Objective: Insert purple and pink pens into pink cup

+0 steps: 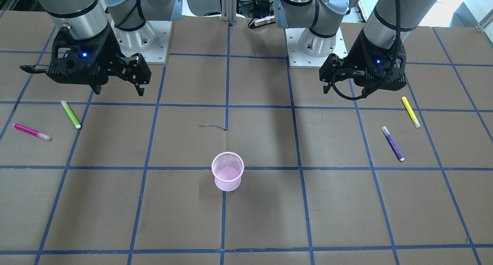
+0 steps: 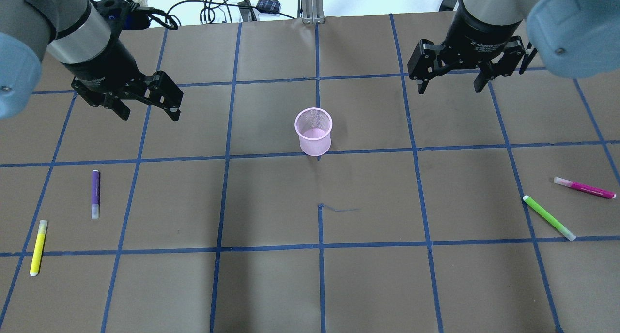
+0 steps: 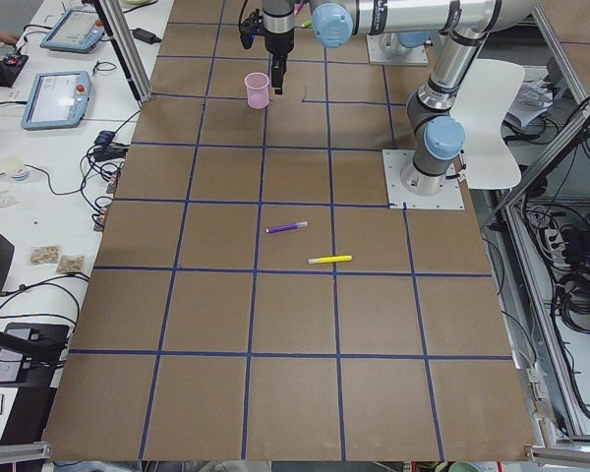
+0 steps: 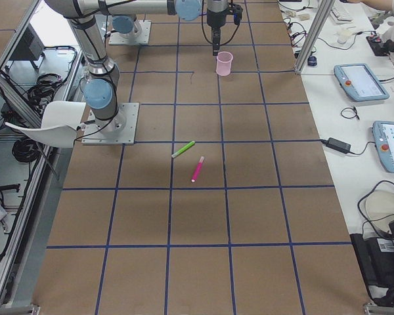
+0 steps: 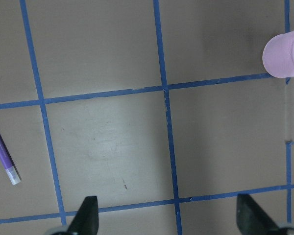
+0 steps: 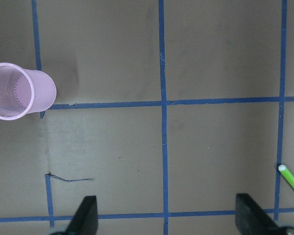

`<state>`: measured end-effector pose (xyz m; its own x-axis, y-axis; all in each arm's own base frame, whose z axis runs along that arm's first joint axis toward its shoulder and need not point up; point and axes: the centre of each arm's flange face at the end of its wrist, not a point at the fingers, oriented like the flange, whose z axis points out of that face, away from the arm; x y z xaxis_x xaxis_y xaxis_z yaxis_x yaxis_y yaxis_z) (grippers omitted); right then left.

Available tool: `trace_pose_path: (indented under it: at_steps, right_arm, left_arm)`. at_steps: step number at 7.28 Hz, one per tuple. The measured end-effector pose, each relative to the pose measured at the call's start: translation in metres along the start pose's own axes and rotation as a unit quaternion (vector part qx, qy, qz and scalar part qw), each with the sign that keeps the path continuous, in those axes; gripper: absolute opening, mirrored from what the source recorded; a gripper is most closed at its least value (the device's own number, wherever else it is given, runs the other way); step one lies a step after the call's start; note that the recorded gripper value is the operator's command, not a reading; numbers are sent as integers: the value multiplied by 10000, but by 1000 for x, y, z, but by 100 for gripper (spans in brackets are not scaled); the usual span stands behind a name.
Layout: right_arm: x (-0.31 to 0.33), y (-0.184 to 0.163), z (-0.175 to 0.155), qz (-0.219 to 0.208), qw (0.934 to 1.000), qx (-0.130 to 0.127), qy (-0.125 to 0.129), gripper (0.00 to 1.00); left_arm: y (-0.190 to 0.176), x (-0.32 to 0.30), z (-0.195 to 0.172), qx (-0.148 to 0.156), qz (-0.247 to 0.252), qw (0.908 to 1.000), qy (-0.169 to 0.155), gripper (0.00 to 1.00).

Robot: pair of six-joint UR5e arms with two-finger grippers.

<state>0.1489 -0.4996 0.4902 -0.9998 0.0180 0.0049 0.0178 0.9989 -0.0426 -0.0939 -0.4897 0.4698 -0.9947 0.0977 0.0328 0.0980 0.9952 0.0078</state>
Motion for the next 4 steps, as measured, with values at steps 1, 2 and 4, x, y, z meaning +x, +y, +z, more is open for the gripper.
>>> trace_pose_path:
  at_steps: [1,2,4]
  right_arm:
    - [2,0,-3,-8,10000,-5,5,100]
    - [5,1,-2,-170,9998,-84,19,100]
    - [21,-2,-1,-934,9955,-162,83,100]
  left_arm:
    - [0,0,-1,10,-8,10000,5,100]
    - [0,0,-1,16,-19,10000,11,100]
    - [0,1,-2,19,-27,10000,16,100]
